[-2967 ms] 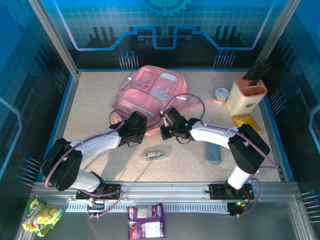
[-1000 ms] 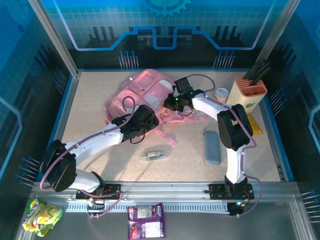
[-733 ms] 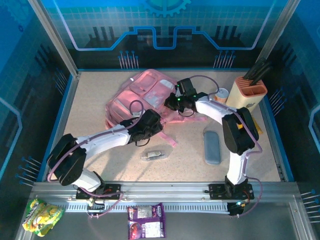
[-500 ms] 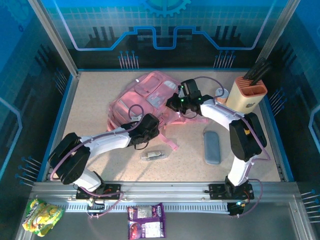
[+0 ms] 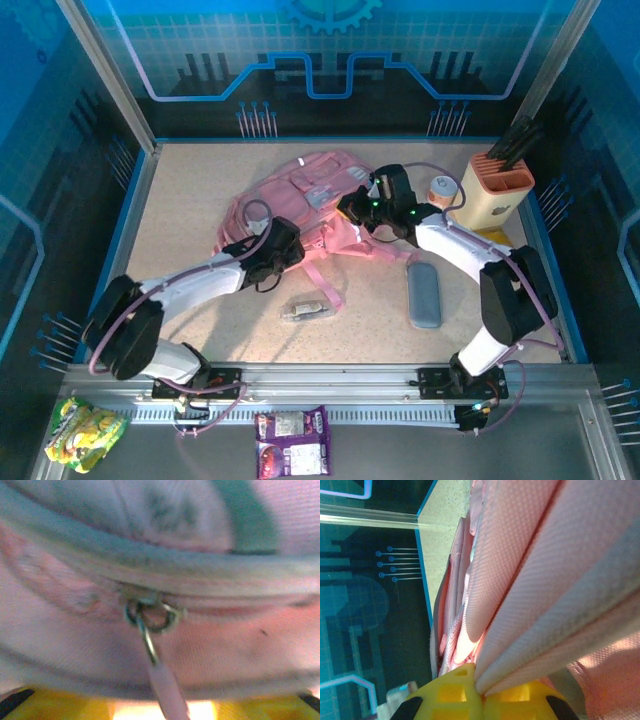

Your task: Pack the student bag

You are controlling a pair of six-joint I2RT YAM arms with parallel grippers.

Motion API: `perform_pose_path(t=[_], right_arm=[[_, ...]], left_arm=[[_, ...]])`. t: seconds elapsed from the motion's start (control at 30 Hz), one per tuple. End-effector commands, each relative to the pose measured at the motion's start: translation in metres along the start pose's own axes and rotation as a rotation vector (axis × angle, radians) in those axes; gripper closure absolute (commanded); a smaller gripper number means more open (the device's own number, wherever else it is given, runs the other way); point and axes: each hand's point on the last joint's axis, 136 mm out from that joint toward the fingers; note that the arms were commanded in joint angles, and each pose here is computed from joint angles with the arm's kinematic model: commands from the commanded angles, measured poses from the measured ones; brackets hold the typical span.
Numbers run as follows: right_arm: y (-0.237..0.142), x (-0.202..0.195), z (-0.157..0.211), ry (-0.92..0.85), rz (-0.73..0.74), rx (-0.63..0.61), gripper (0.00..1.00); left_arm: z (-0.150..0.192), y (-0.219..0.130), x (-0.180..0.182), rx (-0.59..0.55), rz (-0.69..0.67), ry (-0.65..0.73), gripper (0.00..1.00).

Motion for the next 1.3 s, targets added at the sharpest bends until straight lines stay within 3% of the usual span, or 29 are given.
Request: perform_pose_path(t=[0.0, 0.17, 0.37, 0.57, 0.77, 0.97, 1.27], right_arm=[[-0.017, 0.056, -0.010, -0.056, -0.155, -0.088, 1.00], [-0.012, 0.054, -0.005, -0.035, -0.124, -0.095, 1.00], [-0.012, 0.053, -0.005, -0.020, -0.103, -0.106, 1.00], [-0.014, 0.058, -0.007, -0.025, -0.120, -0.108, 1.00], [-0.010, 0.061, -0.010, -0.011, -0.141, -0.102, 1.00], [-0.011, 0.068, -0.009, -0.026, -0.158, -0.099, 1.00], [-0.007, 0.066, -0.006, -0.026, -0.165, -0.094, 1.00]], left_arm=[[-0.017, -0.030, -0.008, -0.108, 0.047, 0.109, 0.44], [-0.004, -0.062, -0.027, -0.104, 0.099, 0.093, 0.26], [0.011, -0.062, -0.067, -0.100, 0.041, 0.194, 0.17], [0.024, -0.049, -0.098, -0.102, 0.032, 0.267, 0.27], [0.021, -0.032, -0.098, -0.118, -0.031, 0.264, 0.35], [0.016, -0.017, -0.103, -0.082, -0.013, 0.263, 0.41], [-0.001, -0.009, -0.119, -0.126, -0.031, 0.305, 0.52]])
Point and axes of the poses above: each hand's point on the last joint's axis, 136 mm out from that joint toward the fingers, its own y axis out along the fingers, its own x axis along the line the jaws close on, z = x × y, and after that the axes turned 11 degrees about -y, right-handed
